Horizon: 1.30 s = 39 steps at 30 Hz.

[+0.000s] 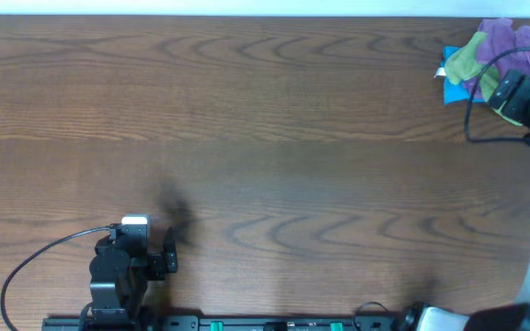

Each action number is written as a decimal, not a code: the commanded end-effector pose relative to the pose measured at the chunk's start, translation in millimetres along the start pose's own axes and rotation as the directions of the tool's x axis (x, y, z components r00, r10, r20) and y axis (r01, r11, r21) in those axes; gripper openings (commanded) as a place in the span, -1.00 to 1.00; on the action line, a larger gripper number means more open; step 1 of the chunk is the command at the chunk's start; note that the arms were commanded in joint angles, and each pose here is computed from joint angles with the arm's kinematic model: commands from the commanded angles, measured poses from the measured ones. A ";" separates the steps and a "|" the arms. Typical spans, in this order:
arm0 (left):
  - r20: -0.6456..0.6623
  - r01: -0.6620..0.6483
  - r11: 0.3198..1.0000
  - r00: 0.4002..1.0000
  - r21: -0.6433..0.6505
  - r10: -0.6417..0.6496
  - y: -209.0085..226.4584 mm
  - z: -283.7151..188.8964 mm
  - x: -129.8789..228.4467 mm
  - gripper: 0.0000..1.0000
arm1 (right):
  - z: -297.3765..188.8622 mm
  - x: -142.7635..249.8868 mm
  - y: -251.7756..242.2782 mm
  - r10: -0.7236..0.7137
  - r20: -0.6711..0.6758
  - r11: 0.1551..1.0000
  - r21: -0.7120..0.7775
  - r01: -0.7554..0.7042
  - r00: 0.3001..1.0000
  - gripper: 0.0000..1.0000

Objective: Fold the cloth
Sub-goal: 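Reach the right gripper toward the purple cloth on the pile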

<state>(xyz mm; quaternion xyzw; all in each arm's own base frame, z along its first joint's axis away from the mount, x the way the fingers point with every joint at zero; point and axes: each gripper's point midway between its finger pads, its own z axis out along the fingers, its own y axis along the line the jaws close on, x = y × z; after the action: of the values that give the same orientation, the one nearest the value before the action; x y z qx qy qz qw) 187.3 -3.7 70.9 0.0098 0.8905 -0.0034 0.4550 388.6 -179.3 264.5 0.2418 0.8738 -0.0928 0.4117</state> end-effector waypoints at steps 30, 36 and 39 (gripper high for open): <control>-0.033 -0.010 1.000 0.999 -0.007 0.009 1.1 1.9 10.2 0.90 | 86.8 -78.1 -5.5 0.044 0.061 0.999 0.007 -0.045 0.997 0.99; -0.033 -0.010 1.000 0.999 -0.007 0.009 1.1 1.9 10.2 0.90 | 130.0 -95.3 -4.6 0.047 0.075 0.999 0.011 -0.048 0.996 0.99; -0.033 -0.010 1.000 0.999 -0.007 0.009 1.1 1.9 10.2 0.91 | 156.4 -93.5 -6.3 0.048 0.063 0.999 0.018 -0.049 0.997 0.98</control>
<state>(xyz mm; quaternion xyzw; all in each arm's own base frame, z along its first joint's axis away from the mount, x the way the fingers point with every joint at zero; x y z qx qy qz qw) 187.3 -3.7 71.0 0.0098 0.8904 -0.0034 0.4551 533.1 -260.1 246.0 0.2505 0.8561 -0.0947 0.4420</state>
